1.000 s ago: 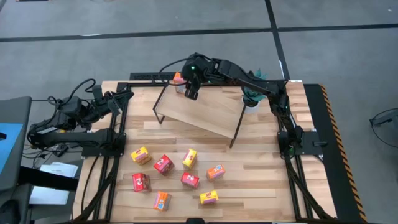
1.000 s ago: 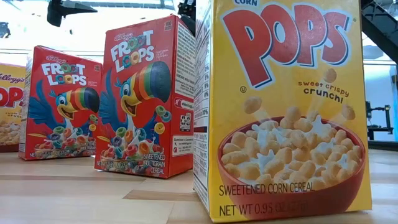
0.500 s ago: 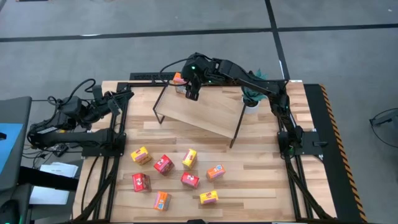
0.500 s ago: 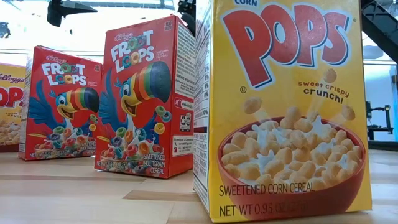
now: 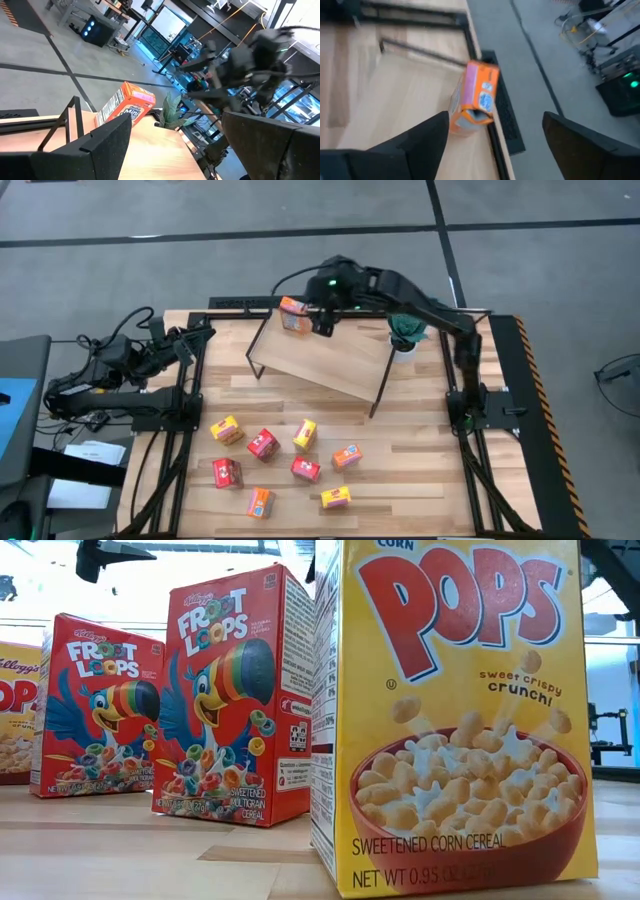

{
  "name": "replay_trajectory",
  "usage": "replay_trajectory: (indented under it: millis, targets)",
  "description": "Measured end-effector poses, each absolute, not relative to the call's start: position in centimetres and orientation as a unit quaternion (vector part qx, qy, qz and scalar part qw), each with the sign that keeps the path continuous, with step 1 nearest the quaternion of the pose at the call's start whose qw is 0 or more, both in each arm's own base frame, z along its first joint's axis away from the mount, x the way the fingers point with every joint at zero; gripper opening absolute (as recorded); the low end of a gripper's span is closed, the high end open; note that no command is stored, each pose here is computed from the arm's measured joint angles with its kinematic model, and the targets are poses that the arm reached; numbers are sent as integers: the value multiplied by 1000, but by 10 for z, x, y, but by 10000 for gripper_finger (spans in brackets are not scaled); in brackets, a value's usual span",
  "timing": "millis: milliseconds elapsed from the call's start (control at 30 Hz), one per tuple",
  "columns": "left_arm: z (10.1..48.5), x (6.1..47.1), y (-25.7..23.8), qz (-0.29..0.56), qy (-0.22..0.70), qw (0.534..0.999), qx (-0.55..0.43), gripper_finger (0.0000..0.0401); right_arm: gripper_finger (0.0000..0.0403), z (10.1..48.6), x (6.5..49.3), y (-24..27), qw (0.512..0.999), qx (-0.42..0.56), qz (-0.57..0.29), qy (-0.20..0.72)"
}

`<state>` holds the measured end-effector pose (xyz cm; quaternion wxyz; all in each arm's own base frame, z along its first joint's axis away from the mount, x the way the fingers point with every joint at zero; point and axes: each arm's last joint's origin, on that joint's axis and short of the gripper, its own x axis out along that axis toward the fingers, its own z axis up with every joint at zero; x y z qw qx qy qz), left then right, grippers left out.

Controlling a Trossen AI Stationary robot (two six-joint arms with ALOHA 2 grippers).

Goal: Stack cereal on shelf
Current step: Put the right orange cereal box aligned with the other orange cereal box on the shelf

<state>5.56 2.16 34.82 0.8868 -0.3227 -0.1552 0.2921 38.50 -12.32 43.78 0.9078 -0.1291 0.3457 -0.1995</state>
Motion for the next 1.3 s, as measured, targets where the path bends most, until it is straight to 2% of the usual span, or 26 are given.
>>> replay_trajectory:
  millis: [333, 533, 700, 867, 1133, 1300]
  targets:
    - [348, 57, 19, 250, -140, 902, -322, 300, 348, 512, 294, -57, 954, -56, -120, 268]
    - [349, 59, 17, 208, -123, 919, -310, 300, 343, 522, 272, -20, 962, 16, -72, 261]
    - [349, 60, 15, 168, -109, 929, -311, 300, 342, 500, 275, 19, 931, 52, -30, 361]
    - [348, 60, 14, 154, -100, 932, -312, 300, 334, 462, 302, 63, 885, 35, 8, 465]
    - [341, 61, 13, 155, -63, 938, -304, 300, 327, 401, 347, 126, 833, -40, 65, 547]
    - [337, 61, 13, 153, -40, 943, -292, 300, 325, 384, 360, 140, 829, -78, 93, 547]
